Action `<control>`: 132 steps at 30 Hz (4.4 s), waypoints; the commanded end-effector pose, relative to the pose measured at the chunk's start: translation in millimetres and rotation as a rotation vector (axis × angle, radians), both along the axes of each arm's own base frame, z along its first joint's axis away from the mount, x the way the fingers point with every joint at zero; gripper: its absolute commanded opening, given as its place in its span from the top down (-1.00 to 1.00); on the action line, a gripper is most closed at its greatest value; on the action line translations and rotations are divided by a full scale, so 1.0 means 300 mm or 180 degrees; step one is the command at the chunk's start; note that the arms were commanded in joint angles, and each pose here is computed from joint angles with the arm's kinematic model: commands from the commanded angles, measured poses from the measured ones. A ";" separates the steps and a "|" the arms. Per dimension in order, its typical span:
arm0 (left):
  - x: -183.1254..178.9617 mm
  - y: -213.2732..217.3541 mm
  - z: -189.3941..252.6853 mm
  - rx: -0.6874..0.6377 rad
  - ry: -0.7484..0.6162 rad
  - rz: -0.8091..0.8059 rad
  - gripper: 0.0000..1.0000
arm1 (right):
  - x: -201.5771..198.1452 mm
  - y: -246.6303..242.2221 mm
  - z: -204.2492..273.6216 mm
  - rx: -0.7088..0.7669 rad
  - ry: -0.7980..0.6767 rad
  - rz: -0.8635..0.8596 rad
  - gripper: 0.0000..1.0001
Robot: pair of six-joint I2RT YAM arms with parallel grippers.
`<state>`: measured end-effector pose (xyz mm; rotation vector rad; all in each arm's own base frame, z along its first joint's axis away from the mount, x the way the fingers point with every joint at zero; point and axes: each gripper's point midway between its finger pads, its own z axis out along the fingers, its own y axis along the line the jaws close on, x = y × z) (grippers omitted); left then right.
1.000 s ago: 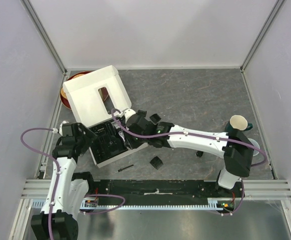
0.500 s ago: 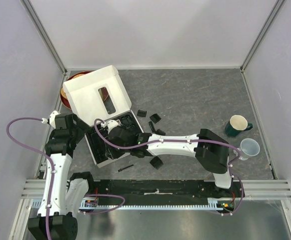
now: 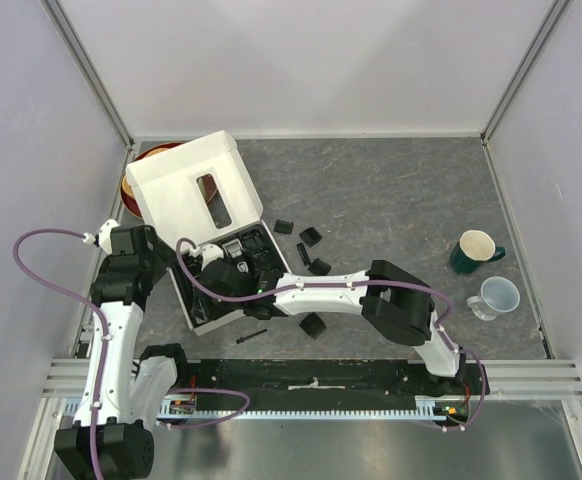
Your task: Sort the hair-cutting tools
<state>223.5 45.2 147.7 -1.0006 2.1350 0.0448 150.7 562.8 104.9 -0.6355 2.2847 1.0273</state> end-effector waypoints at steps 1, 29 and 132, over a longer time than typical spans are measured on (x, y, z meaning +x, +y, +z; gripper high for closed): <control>0.014 0.010 0.051 0.0112 -0.0124 -0.0070 -0.78 | -0.011 0.060 0.023 0.0098 -0.0141 -0.0045 0.53; 0.018 -0.027 0.034 0.0035 -0.0102 -0.0316 -0.79 | 0.053 0.048 -0.073 -0.0174 -0.0786 -0.0342 0.35; 0.063 -0.114 0.028 -0.0170 -0.0164 -0.0859 -0.89 | 0.133 -0.869 0.039 -0.2192 -0.1022 -0.0052 -0.84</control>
